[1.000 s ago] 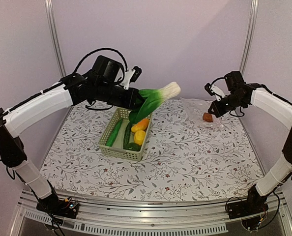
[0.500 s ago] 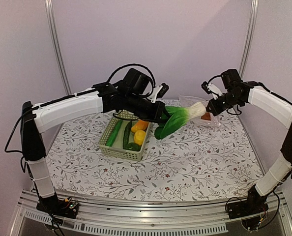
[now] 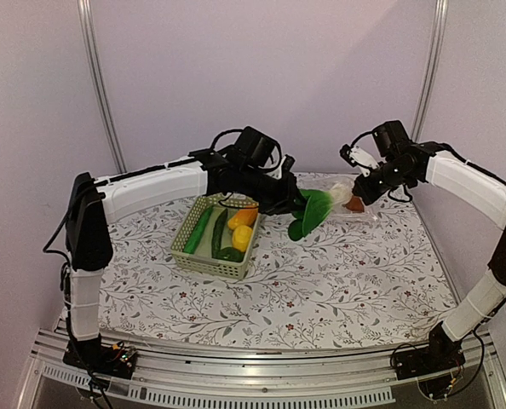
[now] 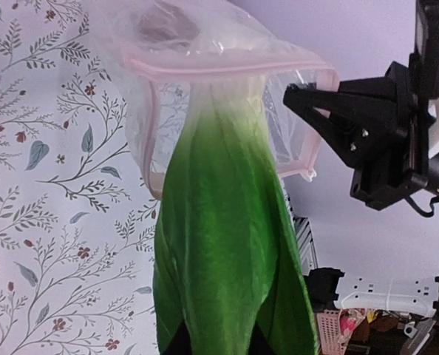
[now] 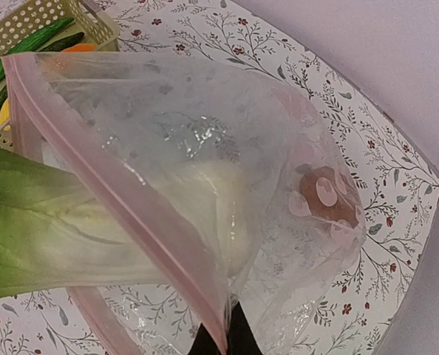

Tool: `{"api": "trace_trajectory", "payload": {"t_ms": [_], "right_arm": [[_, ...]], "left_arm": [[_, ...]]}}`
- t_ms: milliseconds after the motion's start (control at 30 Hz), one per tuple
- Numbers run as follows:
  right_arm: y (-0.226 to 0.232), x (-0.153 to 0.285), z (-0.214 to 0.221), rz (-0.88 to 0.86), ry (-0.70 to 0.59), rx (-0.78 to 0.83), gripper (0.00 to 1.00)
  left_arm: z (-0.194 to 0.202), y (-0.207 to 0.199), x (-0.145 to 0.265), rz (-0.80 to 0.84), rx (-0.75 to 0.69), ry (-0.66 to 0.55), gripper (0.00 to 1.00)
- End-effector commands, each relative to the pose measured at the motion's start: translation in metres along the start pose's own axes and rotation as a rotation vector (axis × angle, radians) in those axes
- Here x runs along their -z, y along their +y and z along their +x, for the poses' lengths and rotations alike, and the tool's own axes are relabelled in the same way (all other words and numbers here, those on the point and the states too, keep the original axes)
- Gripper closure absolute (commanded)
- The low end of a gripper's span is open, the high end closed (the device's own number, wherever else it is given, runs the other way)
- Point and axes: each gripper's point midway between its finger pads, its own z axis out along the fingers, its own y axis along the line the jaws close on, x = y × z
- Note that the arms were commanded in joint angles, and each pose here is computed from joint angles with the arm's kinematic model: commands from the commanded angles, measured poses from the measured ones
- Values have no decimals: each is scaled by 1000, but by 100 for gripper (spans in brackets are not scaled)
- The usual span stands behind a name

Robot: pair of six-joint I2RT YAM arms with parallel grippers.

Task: Place the food in the zip-top bag and seal the zipper
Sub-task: Place the fake vegetable in the zipper food storage bag.

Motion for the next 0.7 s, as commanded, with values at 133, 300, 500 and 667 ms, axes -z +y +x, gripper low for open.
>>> {"api": "trace_trajectory", "payload": {"t_ms": [133,300,500,667], "right_arm": [[31,25,-14,-174,-46,-26,100],[32,24,-19,-192,-46,-44,100],[16,26,-21,-229,-67,-114,100],[5,48,-37,-352,-134,-193,100]], "left_arm": [[-73,-25,-1,269,226,-186,57],[-104,-58,19,465,223,-278,1],[-105,-66,45,426,91,-350,0],[-98,-50,77,237,-56,-476,0]]}}
